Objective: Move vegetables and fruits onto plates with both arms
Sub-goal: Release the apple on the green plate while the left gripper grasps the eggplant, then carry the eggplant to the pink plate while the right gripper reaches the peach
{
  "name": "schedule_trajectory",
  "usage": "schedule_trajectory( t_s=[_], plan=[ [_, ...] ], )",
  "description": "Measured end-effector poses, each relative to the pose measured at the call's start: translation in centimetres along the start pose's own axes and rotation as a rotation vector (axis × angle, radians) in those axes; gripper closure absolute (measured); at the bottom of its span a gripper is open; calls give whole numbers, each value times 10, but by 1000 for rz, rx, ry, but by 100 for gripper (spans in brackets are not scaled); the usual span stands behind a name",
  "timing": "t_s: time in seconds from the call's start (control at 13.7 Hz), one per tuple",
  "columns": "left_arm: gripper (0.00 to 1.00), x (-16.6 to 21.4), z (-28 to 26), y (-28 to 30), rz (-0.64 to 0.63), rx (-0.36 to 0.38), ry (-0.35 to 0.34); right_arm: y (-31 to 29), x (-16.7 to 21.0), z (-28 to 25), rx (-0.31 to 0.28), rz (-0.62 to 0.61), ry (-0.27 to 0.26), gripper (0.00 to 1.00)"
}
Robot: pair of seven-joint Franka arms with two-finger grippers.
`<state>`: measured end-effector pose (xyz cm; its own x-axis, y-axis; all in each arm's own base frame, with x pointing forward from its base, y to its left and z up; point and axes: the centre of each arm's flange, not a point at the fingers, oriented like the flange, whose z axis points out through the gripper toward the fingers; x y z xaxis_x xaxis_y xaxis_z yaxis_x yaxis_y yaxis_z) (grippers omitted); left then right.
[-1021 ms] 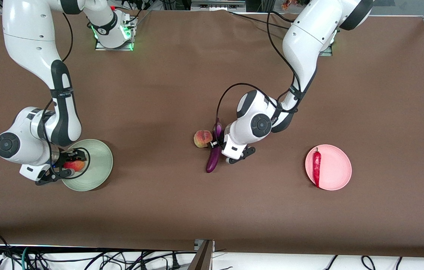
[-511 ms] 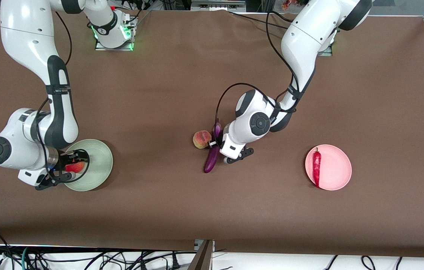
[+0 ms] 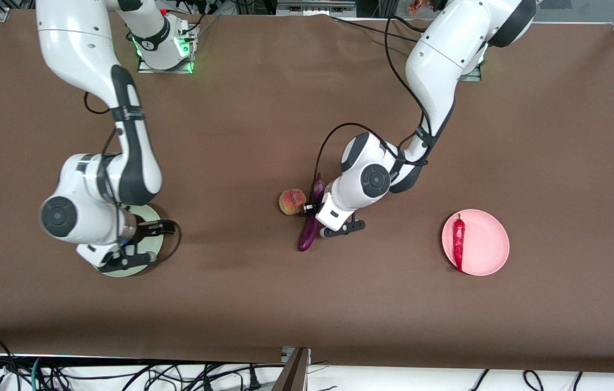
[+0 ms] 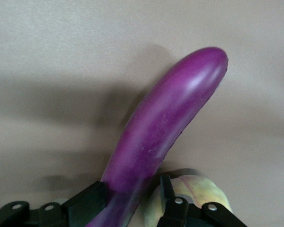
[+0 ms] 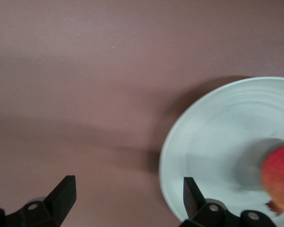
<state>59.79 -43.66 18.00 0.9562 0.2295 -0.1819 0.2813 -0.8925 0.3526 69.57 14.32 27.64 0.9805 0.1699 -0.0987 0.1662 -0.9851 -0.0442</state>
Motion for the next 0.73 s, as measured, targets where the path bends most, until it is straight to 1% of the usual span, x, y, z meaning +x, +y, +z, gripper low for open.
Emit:
schedule_trajectory(
  t_s=[0.15,0.22,0.29,0.51,0.58,0.73],
  plan=[
    [44,2,4,-2,24,-2,14,-27,-1,2,8,34,-2,0],
    [49,3,7,-3,40,1,26,-39,-2,3,23,53,-4,0],
    [59,3,7,-3,61,3,32,-51,-4,4,34,77,-6,0],
    [65,4,6,-3,117,5,36,-94,-9,7,43,130,-14,0],
    [65,5,5,-3,121,4,37,-111,-12,8,65,145,-17,0],
    [65,15,0,-9,108,3,50,-144,-17,12,127,177,-26,0]
  ],
)
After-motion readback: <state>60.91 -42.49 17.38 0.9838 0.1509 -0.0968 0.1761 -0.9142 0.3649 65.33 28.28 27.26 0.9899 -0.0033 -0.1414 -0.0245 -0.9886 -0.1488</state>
